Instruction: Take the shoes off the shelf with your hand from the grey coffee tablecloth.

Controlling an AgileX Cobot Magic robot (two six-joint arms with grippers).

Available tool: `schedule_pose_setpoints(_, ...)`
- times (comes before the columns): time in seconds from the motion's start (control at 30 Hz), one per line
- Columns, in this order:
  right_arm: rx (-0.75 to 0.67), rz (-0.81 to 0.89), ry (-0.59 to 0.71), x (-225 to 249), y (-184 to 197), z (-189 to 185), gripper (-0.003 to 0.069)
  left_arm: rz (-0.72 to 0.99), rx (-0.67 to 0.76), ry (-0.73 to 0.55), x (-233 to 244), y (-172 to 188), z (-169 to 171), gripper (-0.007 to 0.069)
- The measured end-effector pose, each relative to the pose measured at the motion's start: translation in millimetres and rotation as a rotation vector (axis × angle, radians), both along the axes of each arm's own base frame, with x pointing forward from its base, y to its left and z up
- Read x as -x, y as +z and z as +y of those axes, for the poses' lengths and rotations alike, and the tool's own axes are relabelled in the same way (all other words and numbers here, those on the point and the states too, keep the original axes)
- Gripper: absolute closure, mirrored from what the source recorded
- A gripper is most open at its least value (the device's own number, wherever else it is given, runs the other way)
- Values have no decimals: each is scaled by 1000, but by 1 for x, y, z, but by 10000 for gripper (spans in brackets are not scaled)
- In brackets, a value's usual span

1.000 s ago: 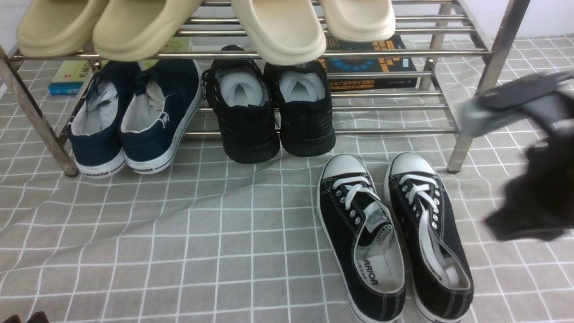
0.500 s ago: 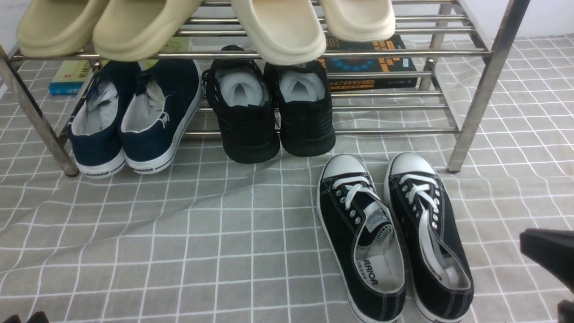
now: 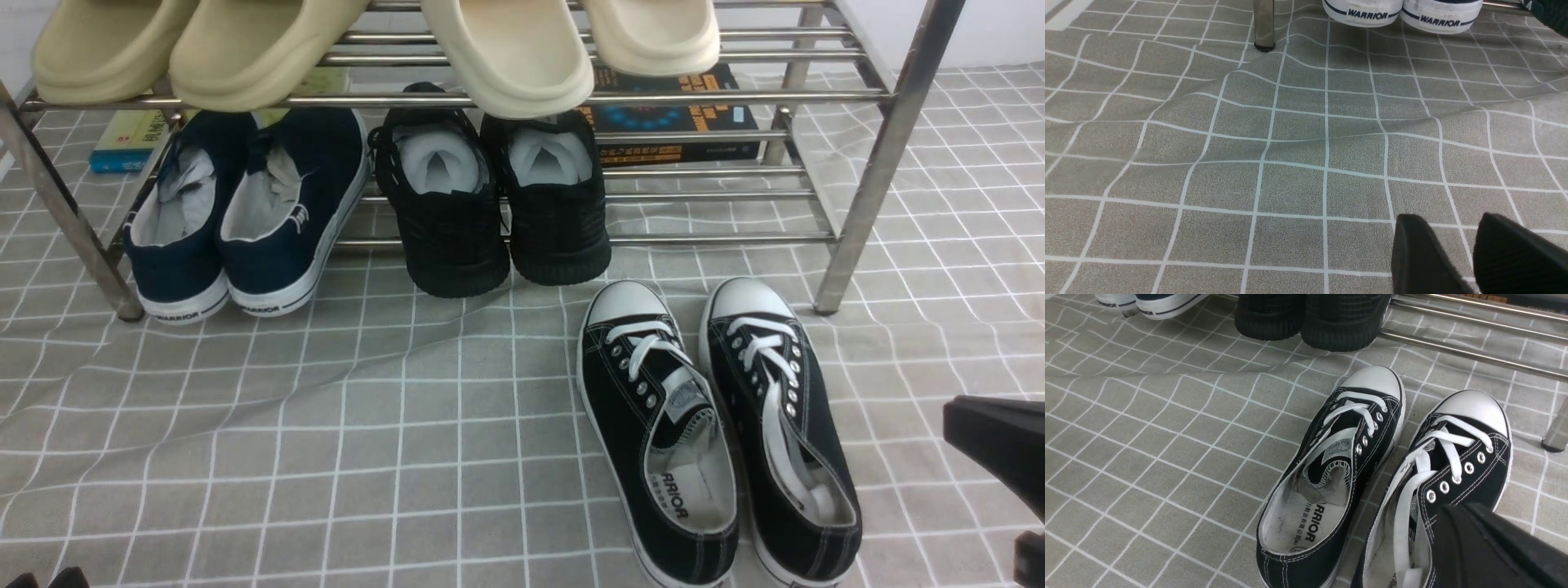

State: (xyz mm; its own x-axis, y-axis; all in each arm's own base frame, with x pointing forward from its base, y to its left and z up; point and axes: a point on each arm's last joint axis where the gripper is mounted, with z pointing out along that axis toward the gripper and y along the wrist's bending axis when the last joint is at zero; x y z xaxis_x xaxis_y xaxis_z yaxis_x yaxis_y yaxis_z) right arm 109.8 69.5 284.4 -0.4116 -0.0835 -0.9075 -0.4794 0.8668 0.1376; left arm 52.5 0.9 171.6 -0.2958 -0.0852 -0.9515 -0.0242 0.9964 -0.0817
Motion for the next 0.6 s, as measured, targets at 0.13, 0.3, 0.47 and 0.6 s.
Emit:
schedule_pose_setpoints(0.13,0,0,0,0,0,0,659,0,0,0,0,0,0,384)
schedule_pose_setpoints(0.3,4,-38,-9,11,-14,-10,659,0,0,0,0,0,0,384)
schedule_pose_setpoints(0.47,33,-81,-152,30,-49,-37,655,0,0,0,0,0,0,384)
schedule_pose_setpoints(0.6,33,-106,-278,42,-74,-51,651,0,0,0,0,0,0,384)
